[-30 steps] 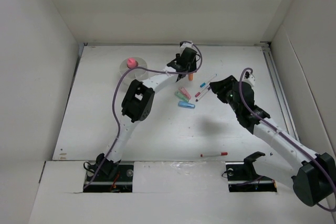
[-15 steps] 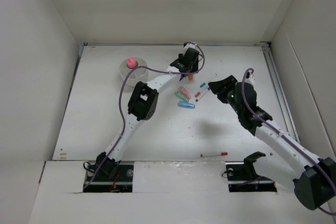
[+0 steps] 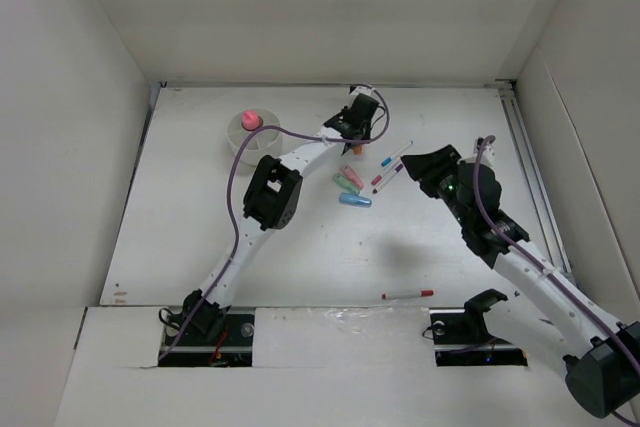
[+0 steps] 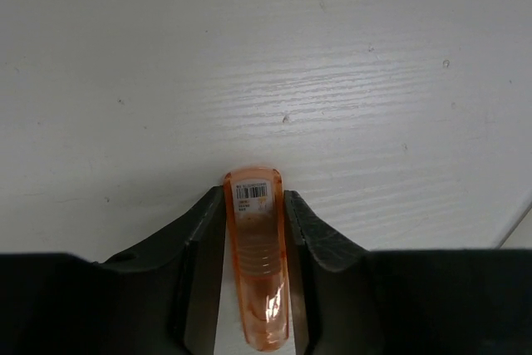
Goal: Sort the stationery into containers
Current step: Pick up the stationery from the center of the board, then place the stationery in the storage box.
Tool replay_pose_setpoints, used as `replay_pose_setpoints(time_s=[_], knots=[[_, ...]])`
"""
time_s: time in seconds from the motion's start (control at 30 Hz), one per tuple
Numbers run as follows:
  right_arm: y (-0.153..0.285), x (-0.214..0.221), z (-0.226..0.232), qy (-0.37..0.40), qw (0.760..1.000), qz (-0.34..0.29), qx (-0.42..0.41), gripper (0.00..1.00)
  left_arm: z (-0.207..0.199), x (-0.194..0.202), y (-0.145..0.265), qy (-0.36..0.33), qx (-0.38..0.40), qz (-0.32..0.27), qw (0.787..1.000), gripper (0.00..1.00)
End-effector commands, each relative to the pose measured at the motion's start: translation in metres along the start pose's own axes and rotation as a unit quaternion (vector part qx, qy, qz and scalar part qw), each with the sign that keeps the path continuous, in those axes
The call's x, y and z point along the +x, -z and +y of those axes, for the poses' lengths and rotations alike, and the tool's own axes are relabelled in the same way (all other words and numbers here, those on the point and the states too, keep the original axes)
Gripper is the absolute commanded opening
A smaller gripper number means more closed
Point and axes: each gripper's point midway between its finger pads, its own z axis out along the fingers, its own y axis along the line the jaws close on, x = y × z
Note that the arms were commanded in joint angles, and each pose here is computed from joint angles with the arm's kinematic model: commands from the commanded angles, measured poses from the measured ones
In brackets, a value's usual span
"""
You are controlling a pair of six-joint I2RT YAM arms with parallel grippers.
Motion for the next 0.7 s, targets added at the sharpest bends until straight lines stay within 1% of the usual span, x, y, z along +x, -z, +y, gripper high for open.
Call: replay_pose_setpoints(time_s=[0.0,0.07,0.1,0.13,0.17,0.2,0.23,0.3,0.33,0.43,0.47,0.5,0.53,0.57,0.6,0.63,0.67], knots=[[0.001,-0.004,0.008,0.004,1.000,-0.005,-0.021,0.53,0.000,-0.002,0.012,0.001,0.002,0.009,1.000,0.22],[0.001,-0.002,0.009,0.004,1.000,0.000,-0.024,0.53,0.004,0.005,0.016,0.004,-0.001,0.016,1.000,0.13],[0.001,-0.004,0.008,0.004,1.000,-0.005,-0.021,0.53,0.004,0.000,0.021,0.006,0.001,0.010,1.000,0.11],[0.001,-0.004,0.008,0.004,1.000,-0.005,-0.021,0.53,-0.002,-0.025,0.037,0.016,0.014,-0.018,1.000,0.09],[0.001,-0.002,0.009,0.004,1.000,0.000,-0.024,0.53,0.001,-0.021,0.042,0.019,0.013,-0.015,1.000,0.05],[0.000,0.001,0.008,0.005,1.000,0.007,-0.023,0.53,0.000,-0.031,0.052,0.024,0.018,-0.028,0.999,0.05],[0.000,0.001,0.008,0.005,1.000,0.007,-0.023,0.53,-0.006,-0.064,0.076,0.037,0.036,-0.067,0.996,0.05],[0.000,0.001,0.008,0.005,1.000,0.007,-0.023,0.55,-0.007,-0.082,0.096,0.044,0.045,-0.086,0.994,0.05],[-0.003,0.000,0.005,0.005,1.000,0.003,-0.015,0.55,-0.007,-0.105,0.117,0.052,0.049,-0.109,0.991,0.05],[-0.002,0.001,0.011,0.005,1.000,0.011,-0.026,0.55,0.003,-0.132,0.144,0.054,0.032,-0.147,0.987,0.05],[-0.002,0.001,0.011,0.005,1.000,0.011,-0.026,0.55,0.005,-0.149,0.165,0.062,0.035,-0.168,0.983,0.05],[-0.002,0.000,0.010,0.005,1.000,0.007,-0.023,0.55,0.030,-0.149,0.163,0.068,0.008,-0.167,0.984,0.05],[-0.002,0.000,0.010,0.005,1.000,0.007,-0.023,0.55,0.041,-0.154,0.168,0.075,-0.001,-0.176,0.981,0.05],[-0.002,0.000,0.010,0.005,1.000,0.007,-0.023,0.55,0.053,-0.170,0.185,0.087,-0.005,-0.199,0.976,0.05],[-0.004,0.002,0.008,0.006,1.000,0.010,-0.019,0.55,0.084,-0.157,0.177,0.092,-0.040,-0.191,0.976,0.05],[-0.003,0.004,0.009,0.006,1.000,0.015,-0.023,0.55,0.099,-0.156,0.180,0.098,-0.055,-0.197,0.974,0.05],[-0.003,0.004,0.009,0.006,1.000,0.016,-0.023,0.55,0.127,-0.153,0.187,0.110,-0.084,-0.211,0.968,0.05]])
